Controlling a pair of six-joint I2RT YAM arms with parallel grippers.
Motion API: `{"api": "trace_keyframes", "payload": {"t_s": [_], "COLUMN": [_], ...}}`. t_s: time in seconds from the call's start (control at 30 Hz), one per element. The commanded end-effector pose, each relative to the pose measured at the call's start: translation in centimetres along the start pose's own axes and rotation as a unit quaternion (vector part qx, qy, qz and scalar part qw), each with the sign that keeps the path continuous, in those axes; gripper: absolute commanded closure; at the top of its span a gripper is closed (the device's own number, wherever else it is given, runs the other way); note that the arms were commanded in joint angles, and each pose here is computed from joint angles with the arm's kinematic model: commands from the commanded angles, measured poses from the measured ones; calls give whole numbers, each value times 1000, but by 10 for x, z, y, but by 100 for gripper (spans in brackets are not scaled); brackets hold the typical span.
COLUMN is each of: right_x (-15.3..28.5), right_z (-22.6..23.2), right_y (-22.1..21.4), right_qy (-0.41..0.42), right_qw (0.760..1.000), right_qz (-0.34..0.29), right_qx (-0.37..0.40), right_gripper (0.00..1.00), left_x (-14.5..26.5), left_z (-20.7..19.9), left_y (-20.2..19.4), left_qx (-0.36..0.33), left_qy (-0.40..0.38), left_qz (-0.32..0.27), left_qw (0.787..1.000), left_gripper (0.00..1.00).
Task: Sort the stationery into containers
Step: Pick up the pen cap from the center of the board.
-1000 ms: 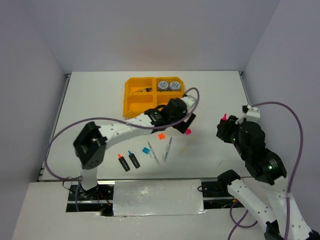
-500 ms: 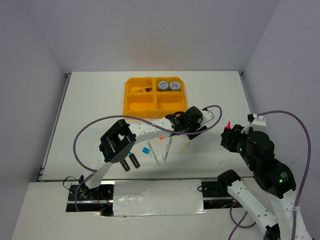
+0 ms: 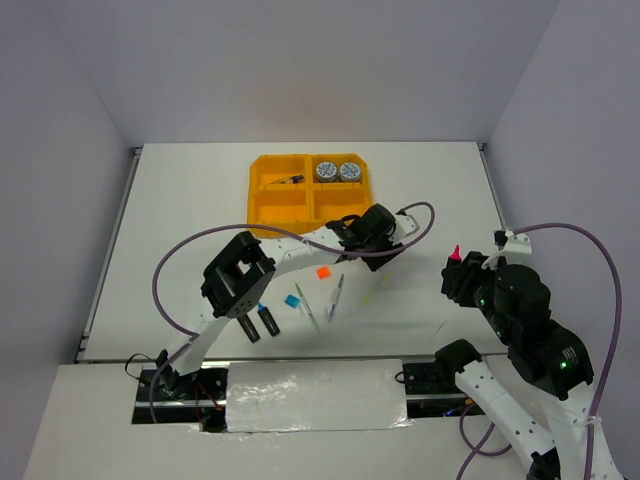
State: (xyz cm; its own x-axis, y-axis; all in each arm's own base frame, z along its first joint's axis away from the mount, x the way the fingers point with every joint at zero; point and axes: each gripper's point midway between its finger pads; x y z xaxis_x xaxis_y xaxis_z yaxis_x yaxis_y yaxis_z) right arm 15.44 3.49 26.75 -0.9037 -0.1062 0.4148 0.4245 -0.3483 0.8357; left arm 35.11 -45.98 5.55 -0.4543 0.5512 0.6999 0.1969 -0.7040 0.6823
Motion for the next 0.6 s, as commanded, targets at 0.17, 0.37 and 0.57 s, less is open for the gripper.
{"api": "trace_keyframes", "payload": {"t_s": [0.17,0.37,0.57], "right_x": [5,2,3], "right_z": [8,11,12], "right_y": [12,12,15], "right_qy": [19,24,23], "right_qw": [1000,1000,1000], "right_qz": [-15,-11,-14], "right_qx": [8,11,15], "right_gripper": [83,83,83], "left_x": [-17,-26,-27], "left_z": [-15,-20,-23], "left_y": [-5,-19,-26], "left_qx": [-3,1,9], "left_qy": [-27,-34,-36], "left_qz": [-4,15,26], "left_qw": [1000,999,999], "left_gripper": [29,32,45]}}
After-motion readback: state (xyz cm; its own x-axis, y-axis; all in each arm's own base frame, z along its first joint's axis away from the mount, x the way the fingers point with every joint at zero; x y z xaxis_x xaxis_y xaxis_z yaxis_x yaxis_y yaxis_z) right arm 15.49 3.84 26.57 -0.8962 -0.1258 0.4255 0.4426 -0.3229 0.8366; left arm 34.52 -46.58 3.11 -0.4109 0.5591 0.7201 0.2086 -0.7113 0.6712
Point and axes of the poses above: each gripper's point midway between its finger pads, its own x axis back along the fingers, its own z axis along the line the jaws close on, y = z × x, and after that the axes turned 6 degrees about -x, right-handed
